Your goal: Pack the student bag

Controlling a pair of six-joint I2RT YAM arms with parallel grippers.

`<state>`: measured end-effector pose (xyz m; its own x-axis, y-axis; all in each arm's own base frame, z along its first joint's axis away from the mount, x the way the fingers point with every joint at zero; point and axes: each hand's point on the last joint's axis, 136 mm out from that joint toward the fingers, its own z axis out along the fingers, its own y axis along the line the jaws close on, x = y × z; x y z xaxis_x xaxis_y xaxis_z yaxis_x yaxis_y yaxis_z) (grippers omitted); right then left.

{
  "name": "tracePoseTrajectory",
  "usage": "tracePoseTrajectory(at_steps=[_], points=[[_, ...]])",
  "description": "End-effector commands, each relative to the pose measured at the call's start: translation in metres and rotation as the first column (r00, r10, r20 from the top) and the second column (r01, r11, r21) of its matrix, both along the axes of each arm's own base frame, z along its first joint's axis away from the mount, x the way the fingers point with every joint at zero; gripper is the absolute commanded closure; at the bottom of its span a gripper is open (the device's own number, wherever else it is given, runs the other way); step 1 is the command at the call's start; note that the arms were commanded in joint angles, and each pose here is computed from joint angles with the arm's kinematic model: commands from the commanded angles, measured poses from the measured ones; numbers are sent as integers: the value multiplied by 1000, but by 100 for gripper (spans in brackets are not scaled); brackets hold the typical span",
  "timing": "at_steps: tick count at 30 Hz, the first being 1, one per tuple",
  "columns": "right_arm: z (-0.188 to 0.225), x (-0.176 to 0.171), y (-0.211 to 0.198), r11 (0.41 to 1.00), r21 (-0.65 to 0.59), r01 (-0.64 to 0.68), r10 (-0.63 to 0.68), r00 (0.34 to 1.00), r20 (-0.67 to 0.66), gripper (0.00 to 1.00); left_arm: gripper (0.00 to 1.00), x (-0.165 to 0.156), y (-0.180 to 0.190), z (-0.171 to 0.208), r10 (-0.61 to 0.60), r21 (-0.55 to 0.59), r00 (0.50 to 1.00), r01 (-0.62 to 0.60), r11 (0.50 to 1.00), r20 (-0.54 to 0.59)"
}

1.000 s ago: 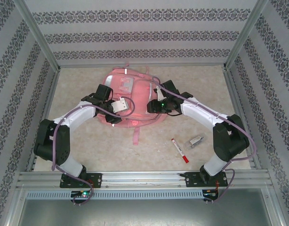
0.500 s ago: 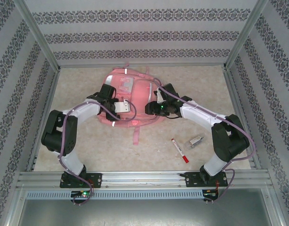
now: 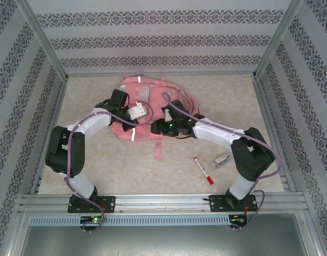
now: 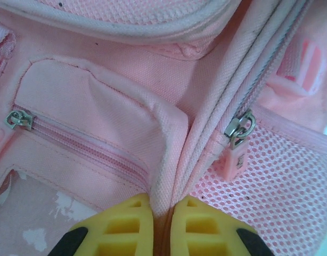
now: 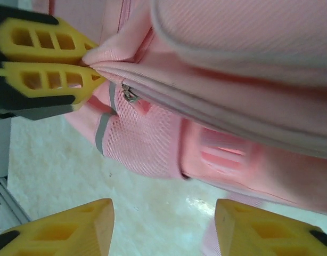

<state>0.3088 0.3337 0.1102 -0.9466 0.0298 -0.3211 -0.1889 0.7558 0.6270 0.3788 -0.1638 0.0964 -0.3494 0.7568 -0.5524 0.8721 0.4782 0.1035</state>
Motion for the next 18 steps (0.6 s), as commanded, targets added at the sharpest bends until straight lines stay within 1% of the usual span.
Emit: tracePoseTrajectory(at_steps=[1,4,8,10,12,14,16,18], points=[[0,9,21,998,-31,63,-61,996,67,49,99,-29,-20,29,71,-216,980,-111,970,-183],[-5,12,28,992,-64,105,-98,989,115,49,99,-35,-23,33,122,-259,959,-189,947,-255],[-2,14,32,985,-52,166,-157,978,140,53,99,-45,-30,39,144,-320,931,-256,912,-336],[0,16,29,980,-57,190,-180,973,148,58,99,-48,-32,40,153,-351,926,-279,894,-345],[2,18,20,968,-87,233,-218,963,157,63,100,-48,-32,39,183,-368,921,-311,876,-343],[5,17,11,955,-127,269,-245,953,177,64,100,-49,-30,36,207,-369,914,-337,866,-348],[9,16,8,948,-157,277,-242,948,208,64,100,-51,-31,34,212,-370,906,-351,860,-367],[11,15,11,949,-172,266,-225,948,226,67,100,-55,-32,30,213,-361,897,-360,860,-387]])
